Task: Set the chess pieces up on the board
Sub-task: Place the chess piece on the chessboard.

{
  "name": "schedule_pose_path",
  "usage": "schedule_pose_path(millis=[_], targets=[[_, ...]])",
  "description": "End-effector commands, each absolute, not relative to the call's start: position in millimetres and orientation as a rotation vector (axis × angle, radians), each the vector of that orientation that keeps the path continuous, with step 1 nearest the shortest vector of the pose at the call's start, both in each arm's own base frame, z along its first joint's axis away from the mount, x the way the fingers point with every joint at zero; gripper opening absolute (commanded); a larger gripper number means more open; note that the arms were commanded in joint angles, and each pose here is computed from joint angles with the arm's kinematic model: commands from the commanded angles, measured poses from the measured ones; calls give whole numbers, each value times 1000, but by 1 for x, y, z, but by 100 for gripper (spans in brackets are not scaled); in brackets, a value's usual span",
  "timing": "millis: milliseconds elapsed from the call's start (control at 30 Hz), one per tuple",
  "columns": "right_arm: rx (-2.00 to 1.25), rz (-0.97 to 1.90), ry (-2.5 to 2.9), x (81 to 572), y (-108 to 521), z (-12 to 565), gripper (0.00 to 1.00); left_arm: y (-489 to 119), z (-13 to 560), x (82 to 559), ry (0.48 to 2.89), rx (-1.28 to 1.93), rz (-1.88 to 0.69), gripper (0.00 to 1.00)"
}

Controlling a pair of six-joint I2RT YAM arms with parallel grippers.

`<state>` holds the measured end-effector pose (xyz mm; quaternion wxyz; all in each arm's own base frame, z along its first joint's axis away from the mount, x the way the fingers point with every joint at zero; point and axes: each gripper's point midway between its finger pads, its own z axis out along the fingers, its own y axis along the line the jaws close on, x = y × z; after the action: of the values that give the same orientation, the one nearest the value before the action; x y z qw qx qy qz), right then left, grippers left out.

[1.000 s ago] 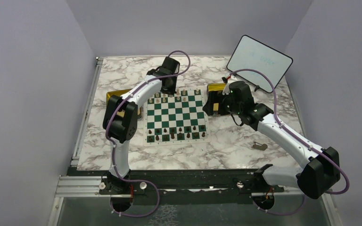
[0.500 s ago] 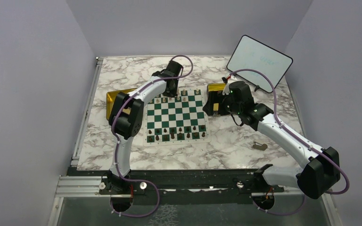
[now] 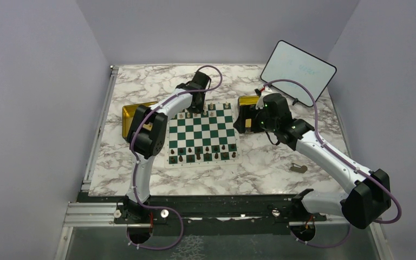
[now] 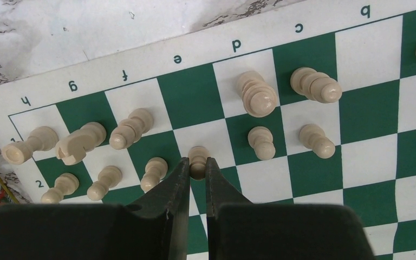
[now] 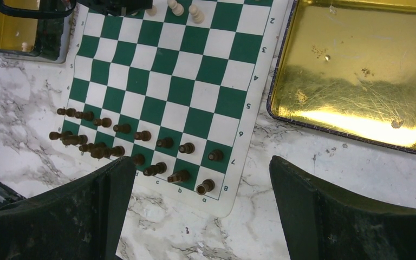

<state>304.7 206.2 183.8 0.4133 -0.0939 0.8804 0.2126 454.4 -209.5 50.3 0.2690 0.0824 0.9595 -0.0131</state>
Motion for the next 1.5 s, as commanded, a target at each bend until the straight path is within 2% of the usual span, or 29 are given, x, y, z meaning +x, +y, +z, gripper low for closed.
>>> schedule_pose_path(millis=[0, 1267, 1467], targets=[[-229, 498, 2193, 306, 198, 190, 100, -217, 52, 463, 2565, 206, -60, 12], [-227, 455, 2192, 311, 194, 189, 100, -221, 69, 468, 2529, 173, -94, 12], [-227, 458, 2189, 311, 194, 189, 100, -220, 68, 468, 2531, 169, -88, 20]])
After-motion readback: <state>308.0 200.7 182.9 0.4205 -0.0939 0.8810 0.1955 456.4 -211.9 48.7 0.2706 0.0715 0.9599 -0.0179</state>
